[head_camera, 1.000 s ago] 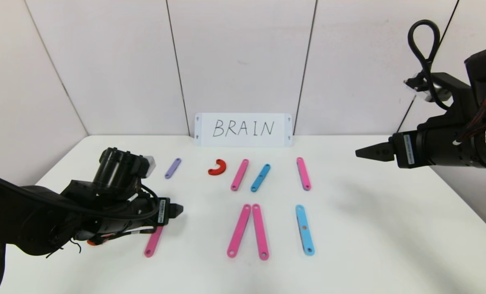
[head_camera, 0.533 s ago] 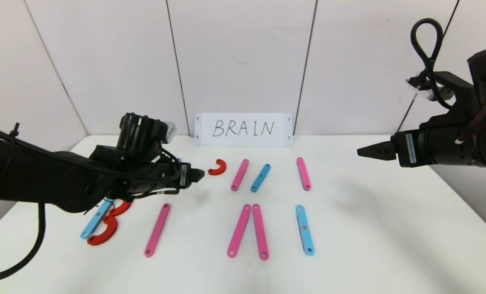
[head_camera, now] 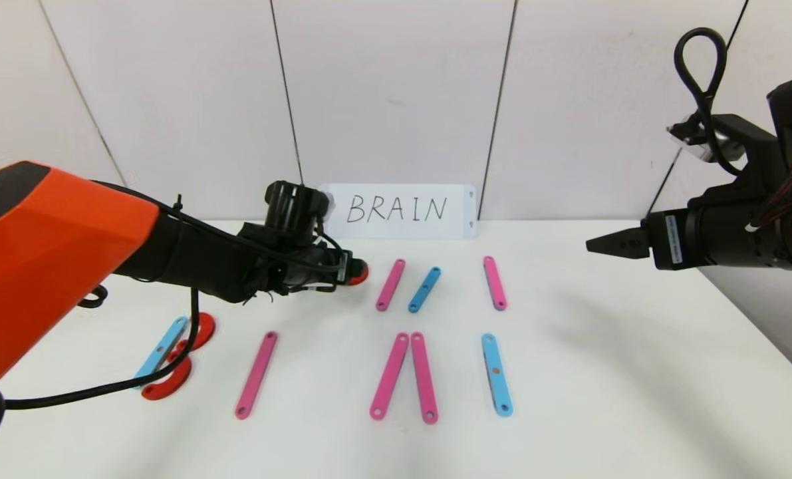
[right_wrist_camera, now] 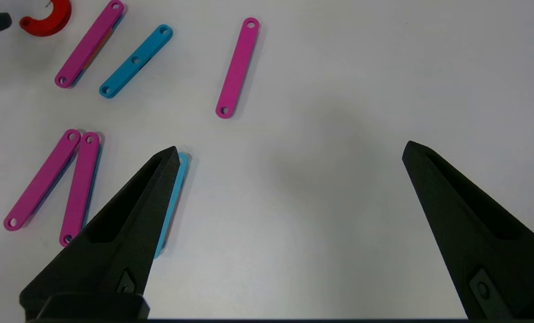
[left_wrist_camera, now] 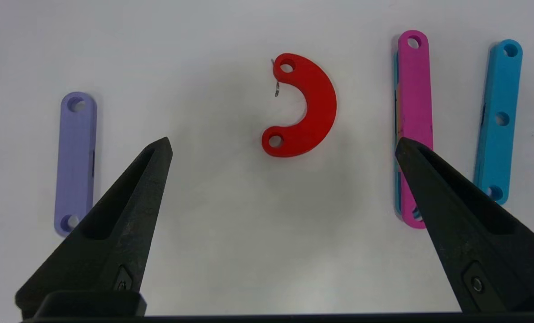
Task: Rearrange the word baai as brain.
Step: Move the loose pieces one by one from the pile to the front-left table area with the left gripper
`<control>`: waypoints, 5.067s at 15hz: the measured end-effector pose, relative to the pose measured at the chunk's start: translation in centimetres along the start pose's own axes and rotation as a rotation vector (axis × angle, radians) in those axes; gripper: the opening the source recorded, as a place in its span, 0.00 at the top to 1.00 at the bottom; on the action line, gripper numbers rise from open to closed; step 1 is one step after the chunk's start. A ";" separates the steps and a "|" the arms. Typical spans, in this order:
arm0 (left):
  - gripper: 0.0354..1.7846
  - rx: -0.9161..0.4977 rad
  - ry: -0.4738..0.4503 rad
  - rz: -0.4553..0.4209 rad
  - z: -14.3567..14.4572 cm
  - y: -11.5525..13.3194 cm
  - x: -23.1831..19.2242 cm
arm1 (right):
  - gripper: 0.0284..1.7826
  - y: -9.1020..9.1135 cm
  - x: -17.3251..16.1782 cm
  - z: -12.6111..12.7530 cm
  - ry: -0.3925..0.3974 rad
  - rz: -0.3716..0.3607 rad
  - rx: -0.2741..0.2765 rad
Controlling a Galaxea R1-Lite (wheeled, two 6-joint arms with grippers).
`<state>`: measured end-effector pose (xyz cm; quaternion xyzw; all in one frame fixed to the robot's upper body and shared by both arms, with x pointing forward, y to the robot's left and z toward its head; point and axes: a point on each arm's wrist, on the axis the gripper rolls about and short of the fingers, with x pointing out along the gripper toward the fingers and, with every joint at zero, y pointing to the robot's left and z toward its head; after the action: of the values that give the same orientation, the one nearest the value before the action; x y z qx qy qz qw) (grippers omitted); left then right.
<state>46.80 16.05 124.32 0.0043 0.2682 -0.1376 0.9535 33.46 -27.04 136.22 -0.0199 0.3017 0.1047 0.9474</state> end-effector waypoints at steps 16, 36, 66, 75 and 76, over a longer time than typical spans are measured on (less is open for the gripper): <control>0.03 0.036 0.072 0.004 -0.9 -0.7 5.2 | 0.02 0.0 0.2 0.1 -0.011 -0.002 0.002; 0.06 0.033 0.129 0.022 0.3 -0.4 7.3 | 0.02 -0.1 0.3 0.0 -0.007 -0.004 0.002; 0.85 0.027 0.182 0.074 1.7 -1.7 0.3 | 0.02 0.2 0.0 0.0 -0.015 0.005 -0.001; 0.85 0.005 0.307 0.099 -1.2 -2.2 -7.8 | 0.02 0.7 -0.2 -0.2 -0.013 0.021 -0.014; 0.85 0.008 0.318 0.102 -1.7 -2.1 -8.3 | 0.02 0.7 -0.2 -0.2 -0.013 0.023 -0.015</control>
<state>38.57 16.36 127.26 0.0432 0.4148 -0.0876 0.9047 33.03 -26.39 136.17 -0.0231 0.2948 0.1178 0.9480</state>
